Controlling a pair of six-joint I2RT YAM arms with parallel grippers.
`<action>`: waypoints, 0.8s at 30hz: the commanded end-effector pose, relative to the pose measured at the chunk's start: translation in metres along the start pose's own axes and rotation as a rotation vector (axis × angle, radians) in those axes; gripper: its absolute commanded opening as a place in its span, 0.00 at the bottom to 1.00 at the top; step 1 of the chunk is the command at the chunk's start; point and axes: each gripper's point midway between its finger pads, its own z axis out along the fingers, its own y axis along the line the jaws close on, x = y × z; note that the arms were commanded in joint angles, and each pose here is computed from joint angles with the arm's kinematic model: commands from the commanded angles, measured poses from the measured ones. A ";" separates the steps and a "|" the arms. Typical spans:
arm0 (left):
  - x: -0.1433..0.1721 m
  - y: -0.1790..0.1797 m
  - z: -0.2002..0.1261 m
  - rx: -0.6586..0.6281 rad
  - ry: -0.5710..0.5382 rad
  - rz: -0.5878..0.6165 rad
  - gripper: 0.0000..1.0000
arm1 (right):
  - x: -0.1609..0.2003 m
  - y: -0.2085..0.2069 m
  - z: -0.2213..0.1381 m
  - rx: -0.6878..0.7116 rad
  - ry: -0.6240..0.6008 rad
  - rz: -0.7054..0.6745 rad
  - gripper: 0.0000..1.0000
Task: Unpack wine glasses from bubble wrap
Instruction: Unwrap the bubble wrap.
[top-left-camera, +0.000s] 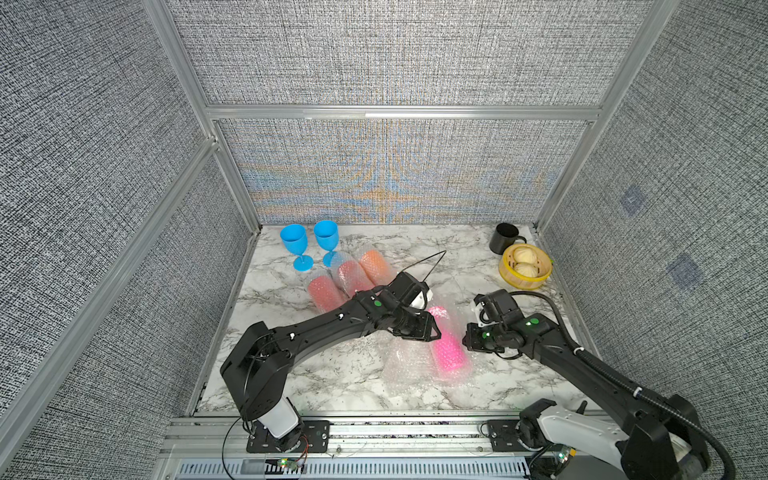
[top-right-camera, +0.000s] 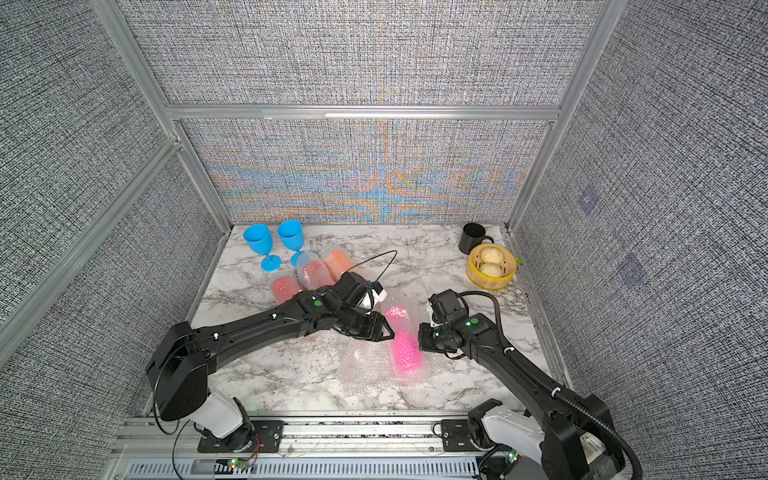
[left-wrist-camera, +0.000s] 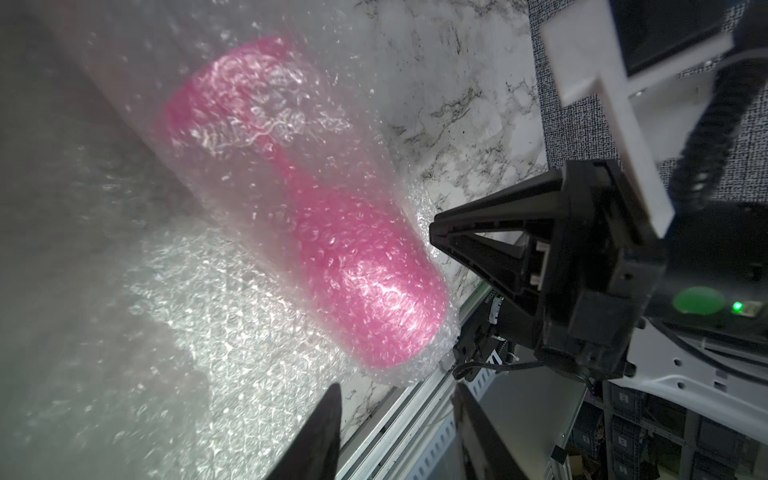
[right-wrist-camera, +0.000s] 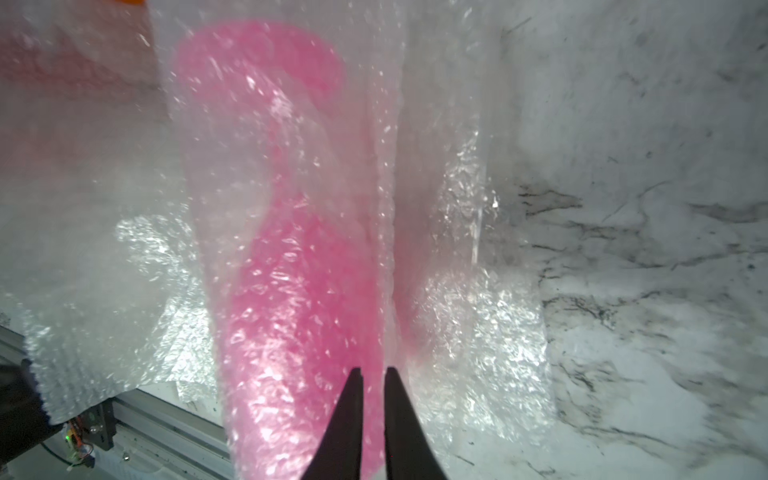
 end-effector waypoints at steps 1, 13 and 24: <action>0.006 -0.004 0.001 0.010 0.031 0.026 0.43 | 0.007 0.008 0.004 -0.045 0.044 0.000 0.12; 0.014 0.004 0.002 -0.018 0.056 0.035 0.43 | 0.000 0.055 -0.008 -0.153 0.030 -0.072 0.12; 0.013 0.010 0.009 -0.029 0.056 0.032 0.43 | -0.013 0.064 -0.023 -0.140 -0.041 -0.081 0.12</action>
